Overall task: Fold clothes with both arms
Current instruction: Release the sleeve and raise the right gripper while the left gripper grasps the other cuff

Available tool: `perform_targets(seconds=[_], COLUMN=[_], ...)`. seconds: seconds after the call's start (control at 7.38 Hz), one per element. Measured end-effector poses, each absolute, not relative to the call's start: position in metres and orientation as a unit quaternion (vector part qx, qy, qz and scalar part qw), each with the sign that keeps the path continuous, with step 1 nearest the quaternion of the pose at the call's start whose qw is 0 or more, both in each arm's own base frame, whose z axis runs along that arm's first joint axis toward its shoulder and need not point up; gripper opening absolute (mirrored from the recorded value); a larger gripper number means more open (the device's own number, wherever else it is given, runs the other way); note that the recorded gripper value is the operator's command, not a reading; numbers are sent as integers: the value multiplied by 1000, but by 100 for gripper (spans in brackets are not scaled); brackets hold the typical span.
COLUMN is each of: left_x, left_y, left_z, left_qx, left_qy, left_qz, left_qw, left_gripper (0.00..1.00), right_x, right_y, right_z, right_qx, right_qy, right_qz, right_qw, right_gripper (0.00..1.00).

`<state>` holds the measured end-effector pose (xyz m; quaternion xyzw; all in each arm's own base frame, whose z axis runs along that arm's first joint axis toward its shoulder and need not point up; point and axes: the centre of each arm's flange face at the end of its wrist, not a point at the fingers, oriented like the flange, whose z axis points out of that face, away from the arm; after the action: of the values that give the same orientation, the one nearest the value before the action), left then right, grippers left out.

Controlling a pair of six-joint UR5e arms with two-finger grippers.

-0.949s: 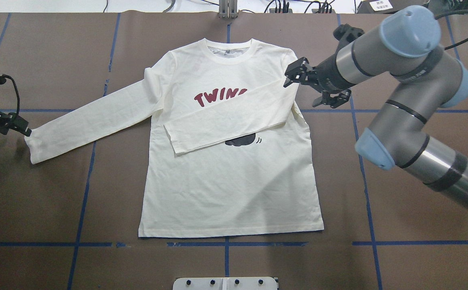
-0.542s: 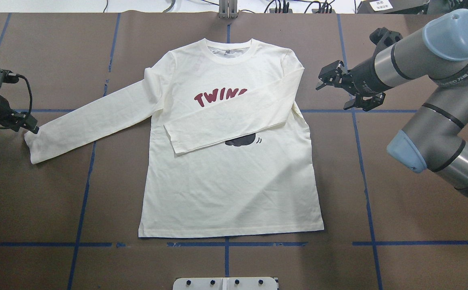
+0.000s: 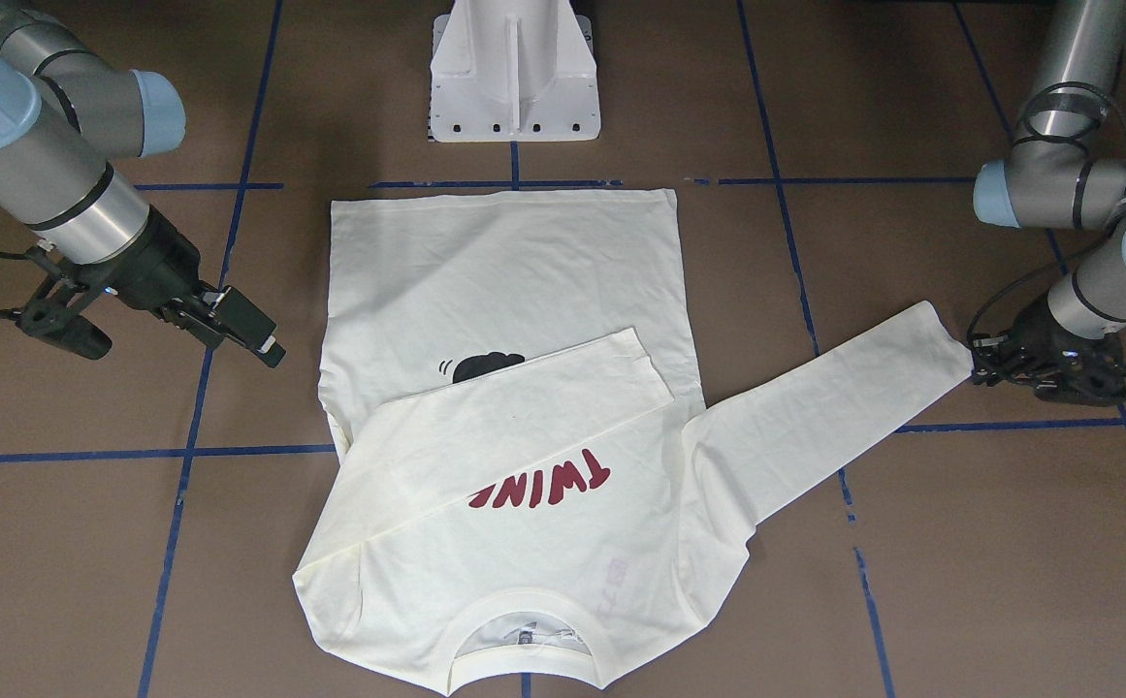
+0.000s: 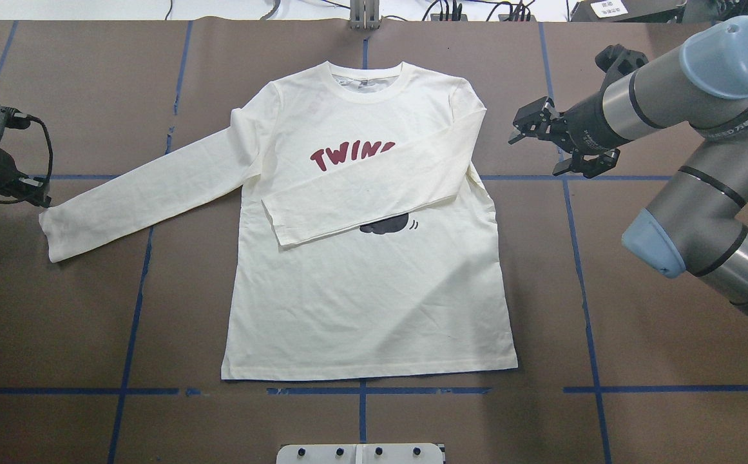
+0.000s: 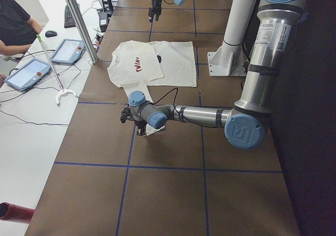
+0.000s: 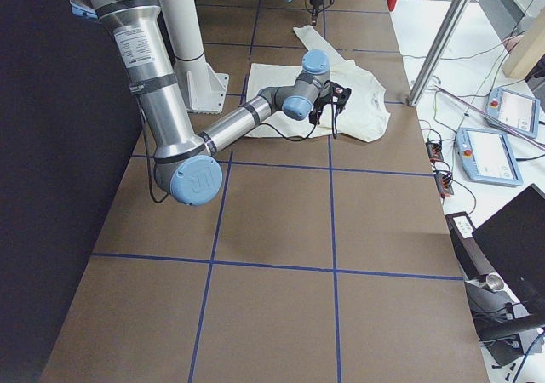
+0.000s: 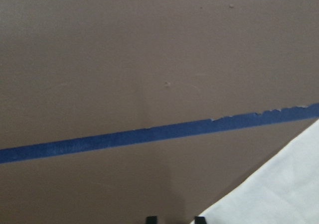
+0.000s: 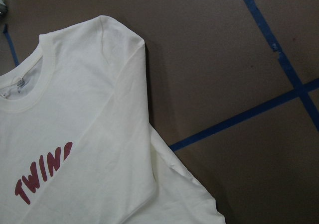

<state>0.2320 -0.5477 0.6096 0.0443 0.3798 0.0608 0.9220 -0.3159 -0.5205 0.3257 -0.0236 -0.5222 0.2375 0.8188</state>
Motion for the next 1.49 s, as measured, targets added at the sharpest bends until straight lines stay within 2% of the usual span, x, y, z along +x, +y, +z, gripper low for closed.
perform_targets(seconds=[0.95,1.08,1.49], left_x=[239,242,244], left_y=[-539,-537,-534], left_z=[615,617,611], left_qx=[29,24,18], left_qy=[379,378,384], left_qz=[65,66,70], left_qw=[923,923,920], left_gripper=[42,0,0], right_x=[-315,-315,-314], right_y=[-520,-520,-518], right_z=[324,323,320], right_qx=[-25,-26,-25], right_qy=[-523,-524,-527], right_qz=[240,240,239], right_qw=[817,817,815], right_gripper=[100,100,100])
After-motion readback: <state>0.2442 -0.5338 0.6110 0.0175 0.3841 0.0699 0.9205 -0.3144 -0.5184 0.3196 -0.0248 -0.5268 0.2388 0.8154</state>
